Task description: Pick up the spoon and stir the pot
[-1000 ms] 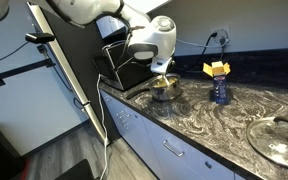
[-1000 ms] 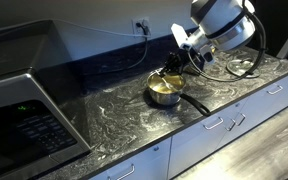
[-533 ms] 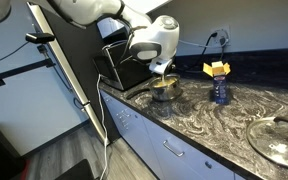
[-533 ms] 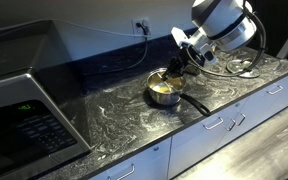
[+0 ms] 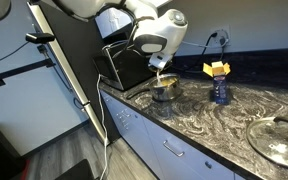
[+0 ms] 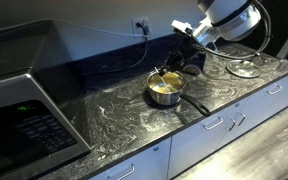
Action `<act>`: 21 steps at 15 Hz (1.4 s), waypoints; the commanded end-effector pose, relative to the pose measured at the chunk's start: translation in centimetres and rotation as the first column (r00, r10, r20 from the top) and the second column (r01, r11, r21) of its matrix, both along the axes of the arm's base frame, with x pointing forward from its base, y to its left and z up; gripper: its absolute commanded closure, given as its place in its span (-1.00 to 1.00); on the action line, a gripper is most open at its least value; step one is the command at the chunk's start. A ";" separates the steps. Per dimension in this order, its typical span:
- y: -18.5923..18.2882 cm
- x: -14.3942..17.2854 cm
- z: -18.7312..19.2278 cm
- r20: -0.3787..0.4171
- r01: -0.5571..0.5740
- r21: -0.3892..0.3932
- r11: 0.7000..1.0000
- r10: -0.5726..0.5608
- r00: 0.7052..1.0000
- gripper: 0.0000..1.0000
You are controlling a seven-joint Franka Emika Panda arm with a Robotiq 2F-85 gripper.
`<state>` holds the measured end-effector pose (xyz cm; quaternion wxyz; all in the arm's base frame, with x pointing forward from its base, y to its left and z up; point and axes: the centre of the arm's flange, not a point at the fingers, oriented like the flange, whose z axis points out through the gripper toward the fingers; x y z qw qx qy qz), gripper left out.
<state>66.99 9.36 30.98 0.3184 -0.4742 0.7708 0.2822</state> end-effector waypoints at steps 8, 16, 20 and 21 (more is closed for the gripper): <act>2.0 2.0 -1.0 0.068 -0.038 0.039 0.999 0.036 0.997 0.94; 1.6 3.4 -2.4 0.176 -0.044 0.003 0.999 0.042 0.983 0.94; 1.1 3.6 -2.1 0.225 -0.032 -0.013 0.999 0.034 0.974 0.94; 0.9 3.7 -2.0 0.237 -0.029 -0.020 0.999 0.033 0.971 0.94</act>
